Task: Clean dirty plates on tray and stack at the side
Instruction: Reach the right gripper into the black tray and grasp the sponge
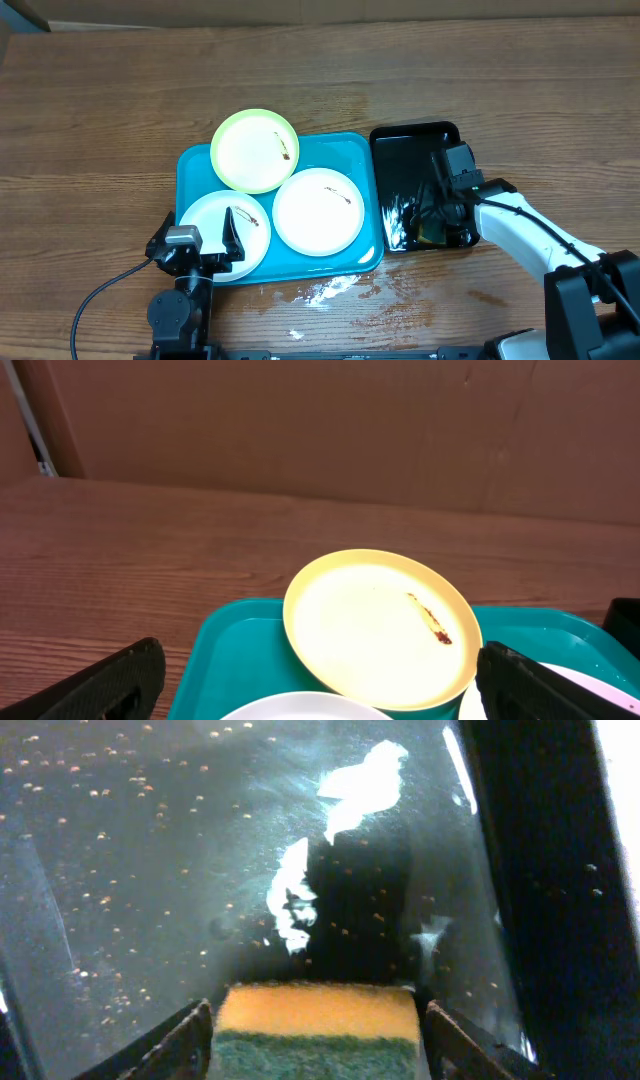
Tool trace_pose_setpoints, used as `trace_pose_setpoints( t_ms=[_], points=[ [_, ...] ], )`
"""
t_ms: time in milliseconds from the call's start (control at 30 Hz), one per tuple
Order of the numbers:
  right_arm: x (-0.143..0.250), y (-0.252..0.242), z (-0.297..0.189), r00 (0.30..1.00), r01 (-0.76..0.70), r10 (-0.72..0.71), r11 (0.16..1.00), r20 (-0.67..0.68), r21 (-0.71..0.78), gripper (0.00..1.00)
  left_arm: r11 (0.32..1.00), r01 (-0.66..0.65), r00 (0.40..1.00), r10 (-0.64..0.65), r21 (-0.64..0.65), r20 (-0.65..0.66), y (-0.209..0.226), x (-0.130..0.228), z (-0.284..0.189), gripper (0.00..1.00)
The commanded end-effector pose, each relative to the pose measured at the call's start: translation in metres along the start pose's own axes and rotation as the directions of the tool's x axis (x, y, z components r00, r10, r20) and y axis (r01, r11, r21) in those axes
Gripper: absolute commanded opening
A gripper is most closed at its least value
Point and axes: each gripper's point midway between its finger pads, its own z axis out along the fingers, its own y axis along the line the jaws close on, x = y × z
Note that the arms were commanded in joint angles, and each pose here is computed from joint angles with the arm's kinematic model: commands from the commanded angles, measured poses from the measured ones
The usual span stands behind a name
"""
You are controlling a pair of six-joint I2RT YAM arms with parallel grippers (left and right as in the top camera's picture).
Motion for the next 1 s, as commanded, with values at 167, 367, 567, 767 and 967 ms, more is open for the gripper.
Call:
trace_pose_setpoints(
  t_ms=[167, 367, 567, 767, 967],
  points=[
    [0.003, 0.004, 0.000, 0.998, 0.059, -0.059, 0.998, -0.019, -0.012, 0.73, 1.000, -0.019, 1.000, 0.019, 0.016, 0.003, -0.003, 0.000, 0.000, 1.00],
    [0.012, 0.001, 0.000, 0.997, 0.052, -0.053, 0.999, -0.060, -0.006, 0.41, 1.000, -0.019, 1.000, 0.019, 0.016, 0.003, -0.003, 0.000, 0.000, 1.00],
    [-0.022, 0.020, -0.002, 0.996, 0.053, -0.047, 0.996, 0.078, -0.074, 0.04, 1.000, -0.019, 1.000, 0.018, 0.016, 0.003, -0.003, 0.000, 0.000, 1.00],
    [-0.025, 0.030, -0.004, 0.990, 0.121, -0.111, 0.985, 0.090, -0.119, 0.99, 1.000, -0.019, 1.000, 0.019, 0.016, 0.003, -0.003, 0.000, 0.000, 1.00],
    [0.025, 0.030, -0.007, 0.991, 0.033, -0.050, 0.991, -0.126, -0.130, 0.98, 1.000, -0.019, 1.000, 0.019, 0.016, 0.003, -0.003, 0.000, 0.000, 1.00]
  ],
)
